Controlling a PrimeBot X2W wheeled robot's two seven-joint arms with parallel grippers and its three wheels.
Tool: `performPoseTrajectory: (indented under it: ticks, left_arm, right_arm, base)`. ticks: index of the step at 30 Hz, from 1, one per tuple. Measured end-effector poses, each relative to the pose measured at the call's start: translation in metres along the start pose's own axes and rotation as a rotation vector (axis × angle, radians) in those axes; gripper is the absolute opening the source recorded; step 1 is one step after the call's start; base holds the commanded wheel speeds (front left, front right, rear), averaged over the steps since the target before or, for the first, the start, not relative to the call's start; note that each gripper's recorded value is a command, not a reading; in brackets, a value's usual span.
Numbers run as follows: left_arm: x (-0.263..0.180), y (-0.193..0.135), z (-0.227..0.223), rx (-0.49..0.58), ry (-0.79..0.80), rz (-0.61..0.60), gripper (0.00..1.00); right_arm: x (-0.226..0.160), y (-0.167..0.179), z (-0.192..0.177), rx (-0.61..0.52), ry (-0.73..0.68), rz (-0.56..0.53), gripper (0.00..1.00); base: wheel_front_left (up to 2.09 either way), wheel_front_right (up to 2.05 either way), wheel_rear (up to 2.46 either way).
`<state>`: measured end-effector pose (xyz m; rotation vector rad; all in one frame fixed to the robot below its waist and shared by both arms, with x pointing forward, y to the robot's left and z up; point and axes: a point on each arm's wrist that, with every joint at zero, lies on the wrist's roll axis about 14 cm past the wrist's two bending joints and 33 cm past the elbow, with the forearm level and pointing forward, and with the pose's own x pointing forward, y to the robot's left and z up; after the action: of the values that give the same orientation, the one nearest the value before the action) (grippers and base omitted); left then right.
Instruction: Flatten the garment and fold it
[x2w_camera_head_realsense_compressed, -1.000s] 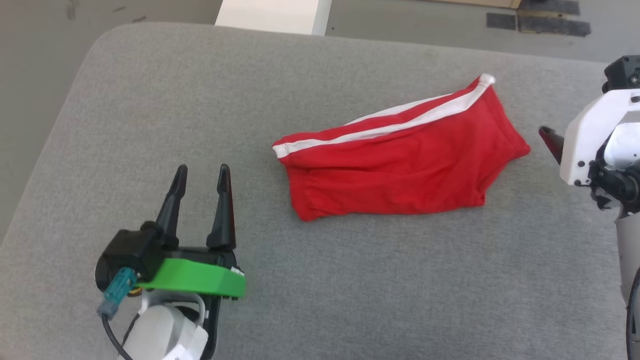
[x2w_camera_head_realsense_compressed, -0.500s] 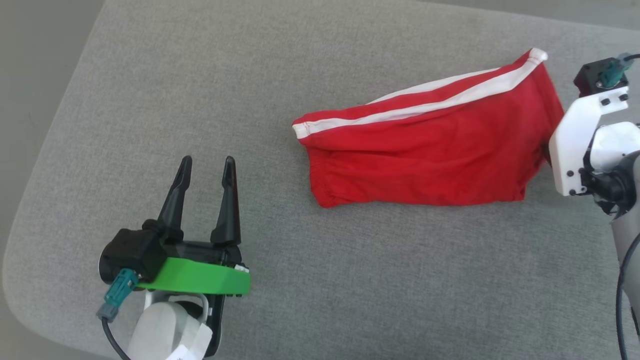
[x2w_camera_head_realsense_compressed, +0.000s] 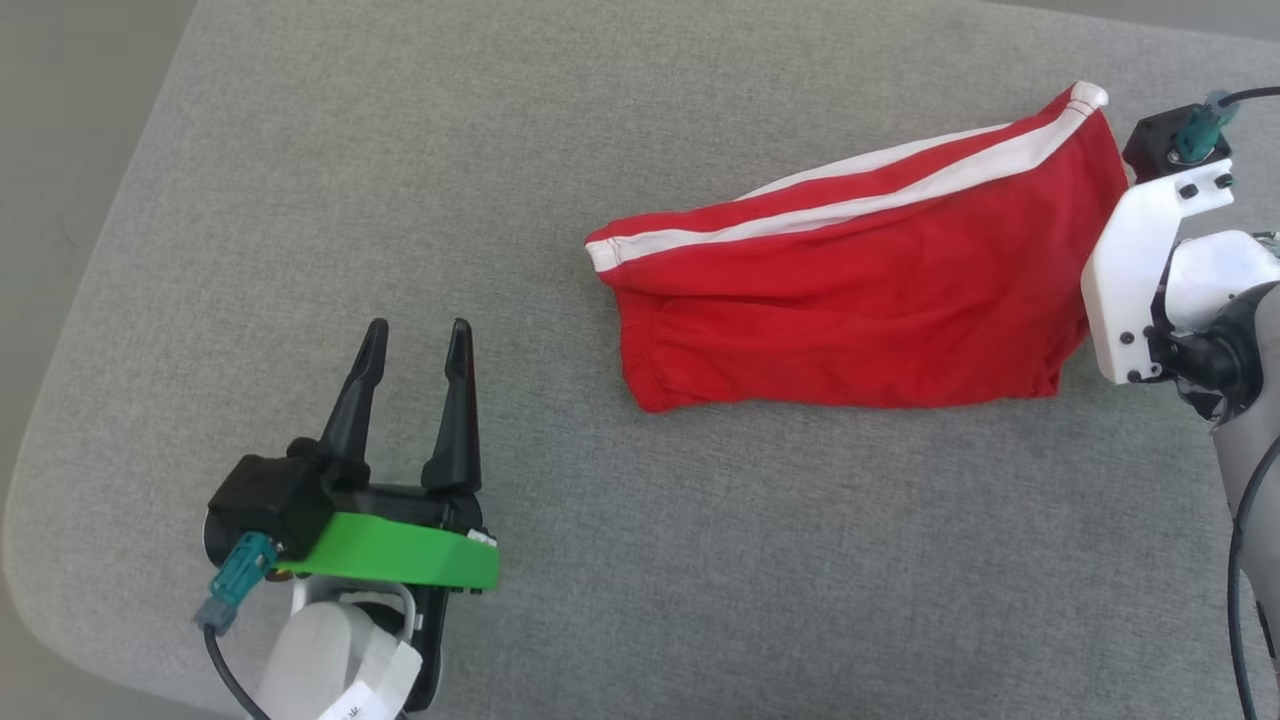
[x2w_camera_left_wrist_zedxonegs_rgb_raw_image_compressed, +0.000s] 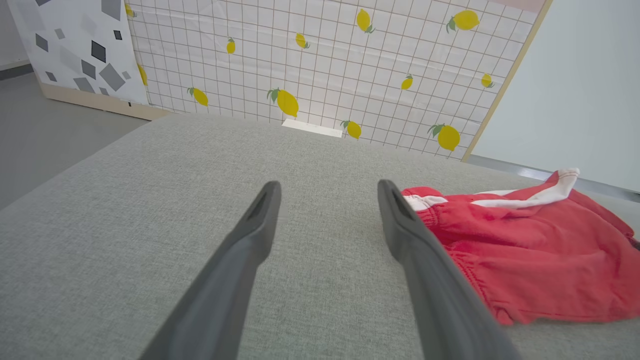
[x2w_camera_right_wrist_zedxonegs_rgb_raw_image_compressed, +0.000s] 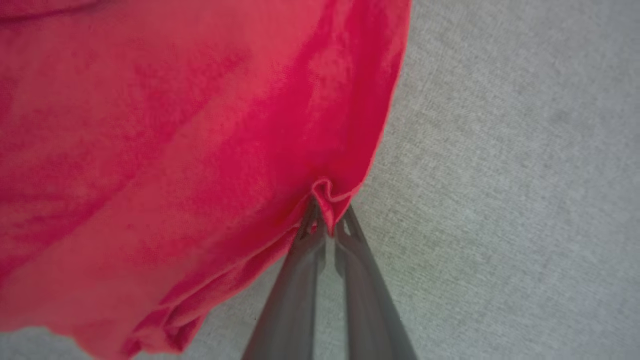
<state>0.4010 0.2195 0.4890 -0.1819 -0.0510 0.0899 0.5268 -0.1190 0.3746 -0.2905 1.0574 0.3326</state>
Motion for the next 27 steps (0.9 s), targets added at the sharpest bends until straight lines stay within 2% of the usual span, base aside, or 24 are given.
performPoseTrajectory:
  ticks: [6,10,12,21,27]
  left_arm:
    - [-0.002,-0.005,-0.015,-0.058,0.048,-0.005,1.00]
    - [0.004,-0.020,-0.037,-0.126,0.238,-0.030,1.00]
    - [0.007,-0.032,-0.046,-0.127,0.351,-0.059,1.00]
    - [0.004,-0.079,-0.066,-0.025,0.768,-0.187,1.00]
    - [0.009,-0.090,-0.077,0.026,0.857,-0.221,1.00]
  right_arm:
    - [-0.010,-0.007,0.002,0.050,-0.028,-0.006,0.00]
    - [-0.019,-0.010,0.006,0.064,-0.054,-0.012,0.00]
    - [-0.022,-0.009,0.006,0.066,-0.058,-0.013,0.00]
    - [-0.024,-0.007,0.002,0.068,-0.057,-0.010,0.00]
    - [-0.016,-0.008,-0.003,0.071,-0.042,-0.006,0.00]
  base:
    - [0.00,0.00,0.00]
    - [0.00,0.00,0.00]
    - [0.00,0.00,0.00]
    - [0.00,0.00,0.00]
    - [0.00,0.00,0.00]
